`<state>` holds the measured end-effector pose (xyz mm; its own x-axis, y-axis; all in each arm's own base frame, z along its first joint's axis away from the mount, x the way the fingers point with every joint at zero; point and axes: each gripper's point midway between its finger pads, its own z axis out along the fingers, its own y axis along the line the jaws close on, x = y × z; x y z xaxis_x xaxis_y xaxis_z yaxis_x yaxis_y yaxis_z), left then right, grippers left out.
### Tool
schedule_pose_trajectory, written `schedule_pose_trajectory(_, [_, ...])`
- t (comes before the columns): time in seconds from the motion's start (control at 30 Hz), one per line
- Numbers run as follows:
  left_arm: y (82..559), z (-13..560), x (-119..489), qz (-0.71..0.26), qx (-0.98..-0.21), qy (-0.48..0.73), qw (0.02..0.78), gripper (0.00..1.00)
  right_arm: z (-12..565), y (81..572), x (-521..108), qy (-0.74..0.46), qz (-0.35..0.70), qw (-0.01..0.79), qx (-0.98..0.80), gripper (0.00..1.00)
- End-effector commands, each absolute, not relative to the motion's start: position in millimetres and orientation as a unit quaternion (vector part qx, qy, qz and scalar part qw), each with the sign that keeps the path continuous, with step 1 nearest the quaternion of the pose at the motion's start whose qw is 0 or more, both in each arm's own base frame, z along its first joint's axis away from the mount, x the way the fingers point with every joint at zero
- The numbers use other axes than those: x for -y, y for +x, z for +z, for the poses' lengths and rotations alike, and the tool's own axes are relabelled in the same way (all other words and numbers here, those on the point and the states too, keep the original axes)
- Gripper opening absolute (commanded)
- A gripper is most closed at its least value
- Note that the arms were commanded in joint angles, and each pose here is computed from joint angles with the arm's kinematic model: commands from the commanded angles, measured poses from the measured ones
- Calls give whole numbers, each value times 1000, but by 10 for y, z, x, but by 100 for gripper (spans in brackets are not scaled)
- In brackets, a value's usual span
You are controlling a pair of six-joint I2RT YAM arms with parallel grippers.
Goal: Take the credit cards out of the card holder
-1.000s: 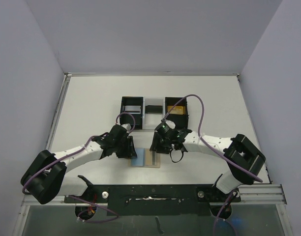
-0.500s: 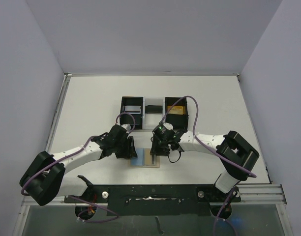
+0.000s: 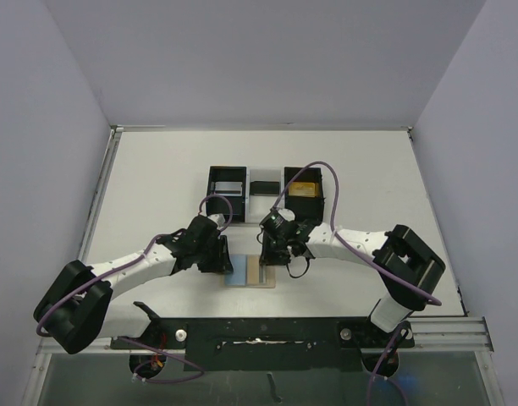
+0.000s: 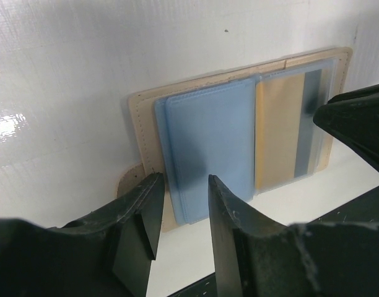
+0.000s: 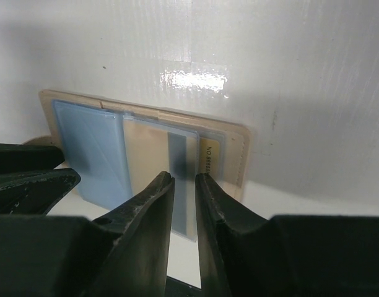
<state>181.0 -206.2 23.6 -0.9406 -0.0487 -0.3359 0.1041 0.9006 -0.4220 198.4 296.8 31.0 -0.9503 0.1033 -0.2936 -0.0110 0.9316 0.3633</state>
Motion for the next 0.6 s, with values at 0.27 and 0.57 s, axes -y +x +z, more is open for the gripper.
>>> schedule_pose_trajectory(0.27, [1781,245,2107,-236,-957,23,169,31,505,2083,-3112,11,202,181,-962,23])
schedule_pose_trajectory(0.57, [1789,256,2125,-241,-955,20,170,29,665,2033,-3212,31,276,181,-944,22])
